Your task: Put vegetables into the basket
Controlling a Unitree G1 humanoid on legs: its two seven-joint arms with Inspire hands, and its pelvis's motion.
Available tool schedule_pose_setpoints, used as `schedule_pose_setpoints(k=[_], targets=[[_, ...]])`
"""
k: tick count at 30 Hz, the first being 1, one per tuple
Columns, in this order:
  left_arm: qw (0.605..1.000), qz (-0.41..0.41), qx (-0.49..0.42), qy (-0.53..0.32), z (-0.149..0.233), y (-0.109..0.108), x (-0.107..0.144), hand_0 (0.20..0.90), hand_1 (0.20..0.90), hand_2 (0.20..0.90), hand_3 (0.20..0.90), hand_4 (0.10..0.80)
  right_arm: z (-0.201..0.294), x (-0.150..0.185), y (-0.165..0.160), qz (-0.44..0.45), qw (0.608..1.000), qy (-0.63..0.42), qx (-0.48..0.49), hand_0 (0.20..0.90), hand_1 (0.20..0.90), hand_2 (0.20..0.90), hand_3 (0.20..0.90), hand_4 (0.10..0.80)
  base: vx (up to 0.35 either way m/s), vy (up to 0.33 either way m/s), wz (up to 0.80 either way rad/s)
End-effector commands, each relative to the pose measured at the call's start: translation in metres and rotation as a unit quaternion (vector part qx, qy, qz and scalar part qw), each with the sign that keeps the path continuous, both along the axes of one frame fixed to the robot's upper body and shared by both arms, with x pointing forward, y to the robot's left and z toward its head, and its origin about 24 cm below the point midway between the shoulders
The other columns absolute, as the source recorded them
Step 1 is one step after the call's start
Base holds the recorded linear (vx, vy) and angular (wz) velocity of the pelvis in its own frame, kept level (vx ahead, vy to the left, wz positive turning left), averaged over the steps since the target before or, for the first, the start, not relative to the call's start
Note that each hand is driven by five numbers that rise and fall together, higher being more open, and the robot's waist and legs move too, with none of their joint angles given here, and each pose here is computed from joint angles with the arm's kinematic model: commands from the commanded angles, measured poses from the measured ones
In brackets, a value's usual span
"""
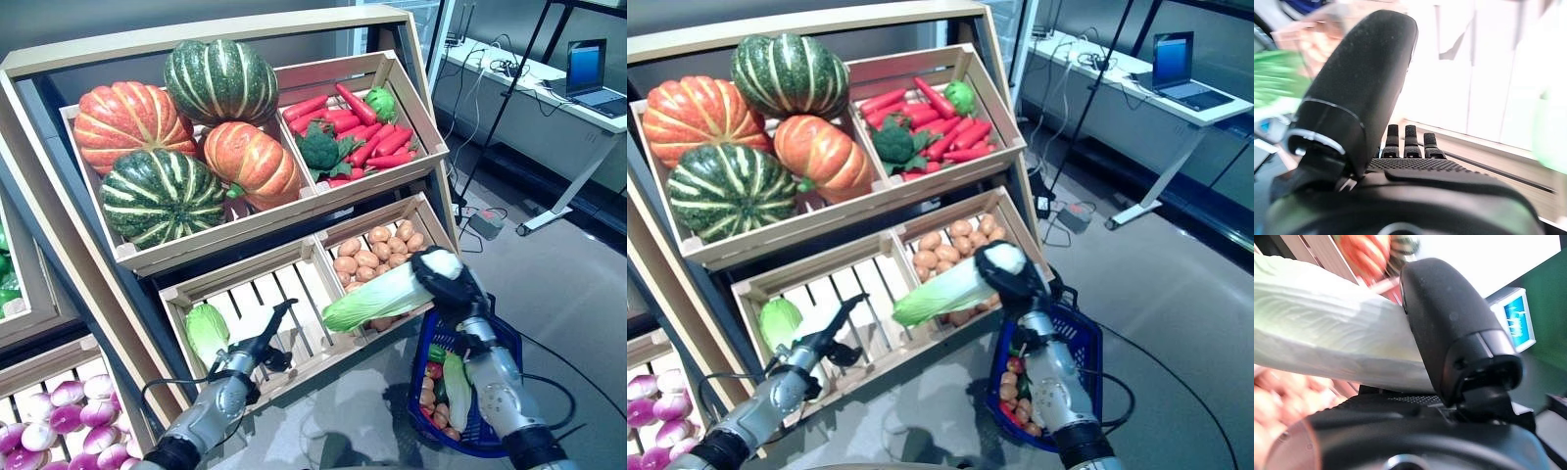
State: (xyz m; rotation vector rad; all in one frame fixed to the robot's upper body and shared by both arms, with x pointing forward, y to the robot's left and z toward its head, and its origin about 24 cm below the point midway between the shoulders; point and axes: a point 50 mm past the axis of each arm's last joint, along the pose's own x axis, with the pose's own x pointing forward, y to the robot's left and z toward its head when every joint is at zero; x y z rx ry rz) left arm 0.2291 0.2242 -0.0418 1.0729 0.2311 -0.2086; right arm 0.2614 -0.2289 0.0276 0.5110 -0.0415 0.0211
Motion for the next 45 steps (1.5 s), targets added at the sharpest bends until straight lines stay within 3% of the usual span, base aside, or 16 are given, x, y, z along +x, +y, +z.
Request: schedule_pose_setpoints(k=[1,13,21,27,32,38,45], targets=[[0.995,0.003,0.027,-0.096,0.039,0.021,0.032,0.9,0.9,0.9,0.9,0.8,0.06,0.02,-0.026,-0.055,0.986,-0.158,-0.018,0.3,0.3,0.3,0.3,0.4,0.0,0.0,0.0],[0.99,0.077,0.034,-0.114,0.041,0.055,0.021,0.9,0.9,0.9,0.9,0.8,0.054,0.011,-0.077,-0.152,0.978,-0.088,-0.112,0.3,0.3,0.3,0.3,0.4,0.011,-0.001,0.0],[0.986,0.099,0.044,-0.131,0.058,0.079,0.018,0.9,0.9,0.9,0.9,0.8,0.028,-0.003,-0.129,-0.252,0.928,0.08,-0.262,0.3,0.3,0.3,0.3,0.4,0.048,-0.021,0.03],[0.983,0.111,0.036,-0.139,0.062,0.084,0.021,0.9,0.9,0.9,0.9,0.8,0.037,-0.005,-0.16,-0.32,0.891,0.129,-0.296,0.3,0.3,0.3,0.3,0.4,0.002,-0.004,0.01],[0.978,0.109,0.026,-0.176,0.078,0.084,0.032,0.9,0.9,0.9,0.9,0.8,0.064,0.005,-0.173,-0.383,0.873,0.106,-0.284,0.3,0.3,0.3,0.3,0.4,-0.091,-0.027,-0.01],[0.97,0.093,-0.01,-0.223,0.093,0.075,0.039,0.9,0.9,0.9,0.9,0.8,0.082,0.013,-0.175,-0.398,0.874,0.081,-0.268,0.3,0.3,0.3,0.3,0.4,-0.079,-0.025,0.01],[0.97,0.083,-0.064,-0.218,0.09,0.06,0.041,0.9,0.9,0.9,0.9,0.8,0.062,0.009,-0.166,-0.39,0.88,0.099,-0.252,0.3,0.3,0.3,0.3,0.4,0.003,-0.024,-0.01]])
